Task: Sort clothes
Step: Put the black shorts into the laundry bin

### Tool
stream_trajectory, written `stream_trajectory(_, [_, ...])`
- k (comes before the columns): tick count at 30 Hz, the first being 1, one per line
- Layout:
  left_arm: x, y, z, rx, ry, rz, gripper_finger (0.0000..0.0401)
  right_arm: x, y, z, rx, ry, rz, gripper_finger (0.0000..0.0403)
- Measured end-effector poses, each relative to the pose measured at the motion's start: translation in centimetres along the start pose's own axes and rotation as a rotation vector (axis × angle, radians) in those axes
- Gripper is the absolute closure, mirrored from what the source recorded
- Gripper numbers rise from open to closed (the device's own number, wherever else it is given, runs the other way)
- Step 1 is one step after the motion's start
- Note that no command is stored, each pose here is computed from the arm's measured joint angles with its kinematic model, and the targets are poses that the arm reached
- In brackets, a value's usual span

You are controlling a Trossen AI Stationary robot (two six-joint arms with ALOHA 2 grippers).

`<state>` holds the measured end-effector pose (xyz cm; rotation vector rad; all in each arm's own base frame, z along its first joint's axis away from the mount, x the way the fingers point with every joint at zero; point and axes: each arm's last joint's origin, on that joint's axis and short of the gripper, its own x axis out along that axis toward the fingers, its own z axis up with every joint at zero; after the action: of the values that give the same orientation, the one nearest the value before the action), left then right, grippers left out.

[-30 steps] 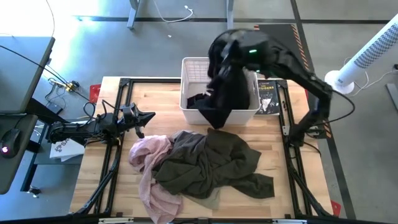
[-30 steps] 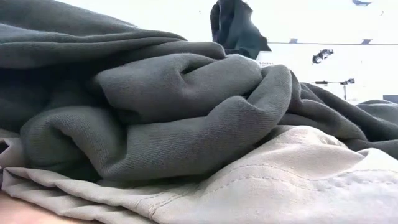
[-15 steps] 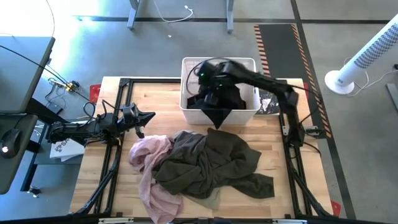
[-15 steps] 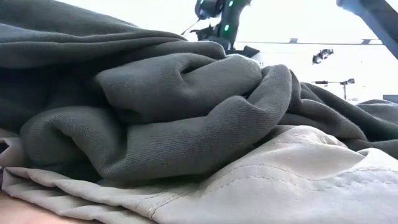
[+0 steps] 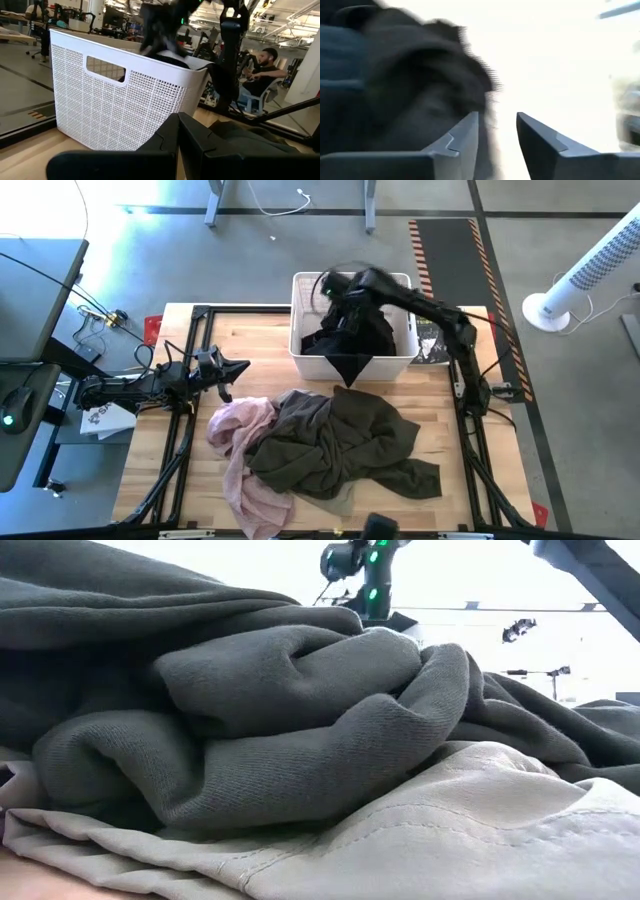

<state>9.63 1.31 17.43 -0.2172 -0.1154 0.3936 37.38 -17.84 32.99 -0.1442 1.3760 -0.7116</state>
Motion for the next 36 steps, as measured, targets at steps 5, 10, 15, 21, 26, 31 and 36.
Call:
stream_trajectory(5, [0.0,0.0,0.0,0.0,0.0,0.0,0.0398,-6.8,-1.9,-1.6,0.058,-0.163,0.003,0.026])
stream_trajectory(10, [0.0,0.0,0.0,-0.001,0.0,0.0,0.0398,-13.0,0.6,-4.0,-0.15,-0.342,0.25,0.0259])
stream_trajectory(15, [0.0,-0.1,0.0,-0.013,0.006,-0.028,0.0398,-16.9,5.1,-5.7,-0.341,-0.423,0.455,0.0259])
stream_trajectory(21, [0.0,-0.2,0.0,-0.025,0.01,-0.051,0.0398,-16.2,11.6,-7.3,-0.487,-0.289,0.462,0.0258])
stream_trajectory(26, [0.0,-0.2,0.0,-0.026,0.011,-0.052,0.0398,-11.8,17.6,-9.5,-0.65,-0.13,0.303,0.0258])
stream_trajectory(31, [0.0,-0.2,0.0,-0.011,0.01,-0.051,0.0398,-8.5,20.2,-10.7,-0.732,-0.102,0.21,0.0258])
stream_trajectory(36, [0.0,-0.1,0.0,-0.011,0.005,-0.033,0.0398,-7.4,19.0,-9.0,-0.661,-0.207,-0.194,0.0258])
